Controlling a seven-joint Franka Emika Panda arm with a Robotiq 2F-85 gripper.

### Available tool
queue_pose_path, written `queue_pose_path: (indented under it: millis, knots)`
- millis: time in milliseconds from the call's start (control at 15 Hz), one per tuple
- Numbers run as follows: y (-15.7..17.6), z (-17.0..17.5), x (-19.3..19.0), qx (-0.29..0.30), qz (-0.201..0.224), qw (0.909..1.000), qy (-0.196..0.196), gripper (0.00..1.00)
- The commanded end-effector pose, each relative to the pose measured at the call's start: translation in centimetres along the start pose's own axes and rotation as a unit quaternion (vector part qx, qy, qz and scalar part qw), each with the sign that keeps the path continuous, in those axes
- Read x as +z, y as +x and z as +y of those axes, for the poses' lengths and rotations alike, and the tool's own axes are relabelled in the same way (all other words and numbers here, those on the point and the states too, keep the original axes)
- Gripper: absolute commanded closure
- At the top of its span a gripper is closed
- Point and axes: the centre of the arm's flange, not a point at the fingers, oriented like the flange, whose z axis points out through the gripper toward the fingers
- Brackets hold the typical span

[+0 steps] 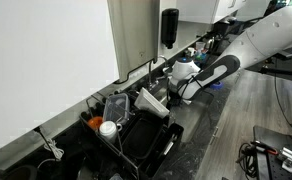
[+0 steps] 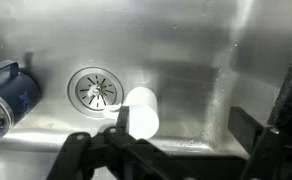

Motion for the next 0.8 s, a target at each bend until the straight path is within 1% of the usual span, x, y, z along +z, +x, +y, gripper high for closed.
queue_pose_path:
  millis: [0,333,733]
  knots:
    - [2.0,0.5,2.6,0.002,-0.01,0.9998,0.015,0.0]
    - [3.2,0.6,5.1,-0.001,0.003,0.9997,0.023,0.0]
    - [4.6,0.0,6.9,-0.001,0.013,0.9993,0.035,0.0]
